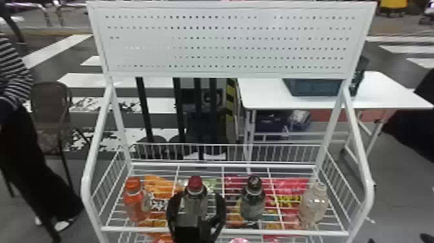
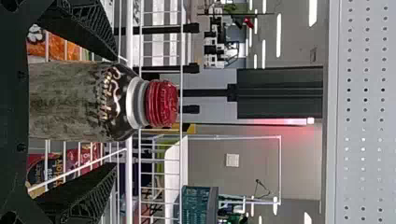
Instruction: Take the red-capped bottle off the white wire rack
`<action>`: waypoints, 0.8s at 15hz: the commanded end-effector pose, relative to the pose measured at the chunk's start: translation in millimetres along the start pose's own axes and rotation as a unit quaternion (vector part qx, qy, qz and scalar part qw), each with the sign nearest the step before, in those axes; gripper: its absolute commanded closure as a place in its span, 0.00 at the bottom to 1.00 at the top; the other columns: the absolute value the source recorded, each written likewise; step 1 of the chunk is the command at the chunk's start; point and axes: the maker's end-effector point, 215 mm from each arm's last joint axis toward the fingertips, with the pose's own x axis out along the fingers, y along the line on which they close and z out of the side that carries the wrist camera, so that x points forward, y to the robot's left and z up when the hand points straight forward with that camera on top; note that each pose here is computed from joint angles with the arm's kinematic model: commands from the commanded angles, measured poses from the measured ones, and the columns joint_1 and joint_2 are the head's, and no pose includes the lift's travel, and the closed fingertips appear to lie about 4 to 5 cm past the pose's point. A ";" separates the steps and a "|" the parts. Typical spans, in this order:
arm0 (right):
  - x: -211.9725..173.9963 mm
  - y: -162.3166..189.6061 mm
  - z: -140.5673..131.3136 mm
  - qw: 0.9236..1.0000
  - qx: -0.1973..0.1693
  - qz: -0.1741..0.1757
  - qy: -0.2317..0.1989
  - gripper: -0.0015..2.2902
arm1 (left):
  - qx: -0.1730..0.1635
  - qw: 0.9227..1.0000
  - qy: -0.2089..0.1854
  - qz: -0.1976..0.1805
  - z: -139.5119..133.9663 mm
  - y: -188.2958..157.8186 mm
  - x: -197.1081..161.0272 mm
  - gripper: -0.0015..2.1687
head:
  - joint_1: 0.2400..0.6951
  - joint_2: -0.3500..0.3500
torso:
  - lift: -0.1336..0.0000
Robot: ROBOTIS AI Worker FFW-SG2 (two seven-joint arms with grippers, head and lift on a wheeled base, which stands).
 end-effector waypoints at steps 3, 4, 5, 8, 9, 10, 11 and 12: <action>0.5 -2.0 -0.7 1.000 -0.001 -0.002 0.002 0.07 | 0.002 1.000 0.012 0.001 -4.8 1.9 7.4 0.13 | 0.57 0.50 | 1.00; 1.3 -2.1 -2.5 1.000 0.000 -0.002 0.005 0.07 | 0.006 1.000 0.018 -0.001 -7.3 2.1 7.9 0.26 | 0.57 0.50 | 1.00; 1.8 -2.2 -2.0 1.000 0.000 -0.002 0.004 0.07 | 0.007 1.000 0.019 -0.001 -7.7 2.8 6.8 0.52 | 0.57 0.50 | 1.00; 4.7 -2.7 -3.1 1.000 0.002 -0.002 0.006 0.07 | 0.013 0.999 0.031 -0.006 -7.0 1.6 2.6 0.79 | 0.57 0.50 | 1.00; 5.7 -3.0 -4.2 1.000 0.002 -0.002 0.007 0.07 | 0.022 0.999 0.042 -0.011 -9.5 -2.2 -1.9 0.79 | 0.57 0.50 | 1.00; 6.6 -3.4 -6.2 1.000 0.003 -0.002 0.009 0.07 | 0.024 0.999 0.040 -0.015 -5.3 -6.5 -6.1 0.79 | 0.57 0.50 | 1.00; 7.6 -3.2 -9.2 1.000 0.004 -0.002 0.012 0.07 | 0.031 0.999 0.040 -0.016 -0.9 -7.9 -12.5 0.79 | 0.57 0.50 | 1.00; 8.4 -2.2 -9.9 1.000 0.005 -0.002 0.012 0.07 | 0.032 0.999 0.040 -0.017 7.4 -7.5 -19.3 0.79 | 0.57 0.50 | 1.00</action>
